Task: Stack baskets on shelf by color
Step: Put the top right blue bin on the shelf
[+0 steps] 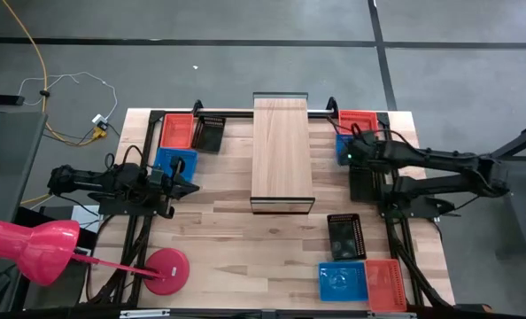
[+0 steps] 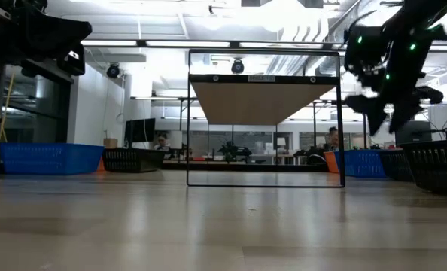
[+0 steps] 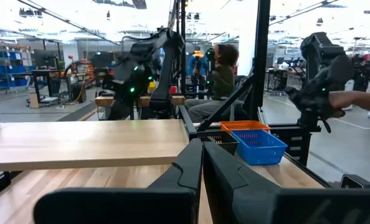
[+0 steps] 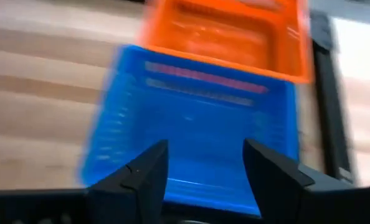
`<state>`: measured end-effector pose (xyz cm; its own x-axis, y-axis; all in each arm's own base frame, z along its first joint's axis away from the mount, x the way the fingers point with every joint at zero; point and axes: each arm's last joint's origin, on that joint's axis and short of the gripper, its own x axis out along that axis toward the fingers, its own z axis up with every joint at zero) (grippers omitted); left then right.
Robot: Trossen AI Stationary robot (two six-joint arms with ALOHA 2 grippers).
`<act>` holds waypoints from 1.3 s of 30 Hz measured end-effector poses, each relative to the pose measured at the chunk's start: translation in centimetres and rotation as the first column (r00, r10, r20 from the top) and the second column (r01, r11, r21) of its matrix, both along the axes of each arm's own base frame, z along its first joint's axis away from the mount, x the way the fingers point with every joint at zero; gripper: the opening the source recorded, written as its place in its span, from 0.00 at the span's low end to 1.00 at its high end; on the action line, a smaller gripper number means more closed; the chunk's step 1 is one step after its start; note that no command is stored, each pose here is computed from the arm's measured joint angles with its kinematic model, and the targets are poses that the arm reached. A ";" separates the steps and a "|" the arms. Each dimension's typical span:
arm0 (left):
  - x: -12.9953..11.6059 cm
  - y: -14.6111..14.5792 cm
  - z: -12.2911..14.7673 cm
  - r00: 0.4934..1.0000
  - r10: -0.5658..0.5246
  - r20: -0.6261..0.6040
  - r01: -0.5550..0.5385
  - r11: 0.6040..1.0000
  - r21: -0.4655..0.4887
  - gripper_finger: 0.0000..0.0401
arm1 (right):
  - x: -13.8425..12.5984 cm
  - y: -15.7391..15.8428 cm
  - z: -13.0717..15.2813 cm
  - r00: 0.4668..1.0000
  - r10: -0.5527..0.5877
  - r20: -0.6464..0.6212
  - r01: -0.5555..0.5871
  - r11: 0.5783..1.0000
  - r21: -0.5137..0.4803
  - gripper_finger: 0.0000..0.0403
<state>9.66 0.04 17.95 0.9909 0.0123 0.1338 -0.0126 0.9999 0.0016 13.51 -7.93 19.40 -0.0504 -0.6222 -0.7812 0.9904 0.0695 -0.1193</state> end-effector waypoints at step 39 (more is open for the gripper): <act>0.0 0.0 0.0 1.000 0.000 0.000 0.000 1.000 0.000 0.01 | -1.9 -6.0 -4.4 0.930 -0.271 -0.247 0.313 0.938 0.150 0.03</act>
<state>9.66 0.04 17.95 0.9909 0.0122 0.1339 -0.0125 0.9999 0.0013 11.57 -13.92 15.01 -0.3909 -0.4008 -0.8286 0.9204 -0.1773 -0.3484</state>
